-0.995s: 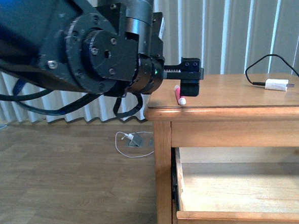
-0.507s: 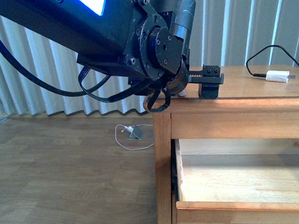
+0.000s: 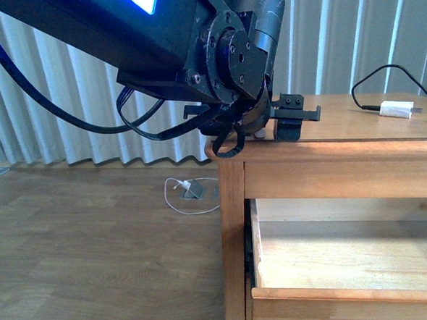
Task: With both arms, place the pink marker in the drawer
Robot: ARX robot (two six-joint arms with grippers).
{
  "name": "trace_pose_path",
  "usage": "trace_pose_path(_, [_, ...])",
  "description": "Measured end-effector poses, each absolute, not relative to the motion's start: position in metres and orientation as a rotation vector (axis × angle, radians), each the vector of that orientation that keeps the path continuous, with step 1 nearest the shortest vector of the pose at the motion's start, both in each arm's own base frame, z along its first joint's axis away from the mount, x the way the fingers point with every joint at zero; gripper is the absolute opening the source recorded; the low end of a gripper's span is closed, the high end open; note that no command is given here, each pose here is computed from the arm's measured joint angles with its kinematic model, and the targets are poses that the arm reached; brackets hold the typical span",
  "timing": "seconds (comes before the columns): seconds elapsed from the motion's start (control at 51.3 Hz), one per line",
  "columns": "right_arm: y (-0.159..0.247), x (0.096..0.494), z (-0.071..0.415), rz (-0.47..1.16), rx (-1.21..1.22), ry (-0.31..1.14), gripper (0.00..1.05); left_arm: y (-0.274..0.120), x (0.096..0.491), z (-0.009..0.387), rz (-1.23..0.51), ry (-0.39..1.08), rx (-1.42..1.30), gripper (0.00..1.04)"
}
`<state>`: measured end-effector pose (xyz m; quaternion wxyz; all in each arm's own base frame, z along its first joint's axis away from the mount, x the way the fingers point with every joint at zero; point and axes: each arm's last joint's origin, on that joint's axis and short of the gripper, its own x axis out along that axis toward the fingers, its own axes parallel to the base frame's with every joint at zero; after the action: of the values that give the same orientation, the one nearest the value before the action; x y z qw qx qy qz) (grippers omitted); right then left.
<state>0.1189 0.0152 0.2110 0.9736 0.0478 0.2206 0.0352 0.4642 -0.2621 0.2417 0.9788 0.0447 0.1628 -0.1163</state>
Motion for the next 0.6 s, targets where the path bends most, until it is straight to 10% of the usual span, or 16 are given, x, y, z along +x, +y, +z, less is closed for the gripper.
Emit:
trace_pose_path(0.234, [0.015,0.119,0.211,0.071,0.096,0.445,0.96,-0.252,0.464,0.24,-0.26,0.316,0.076,0.17])
trace_pose_path(0.605, [0.015,0.119,0.211,0.071,0.096,0.445,0.96,-0.233,0.416,0.244,-0.711,0.132,0.071,0.15])
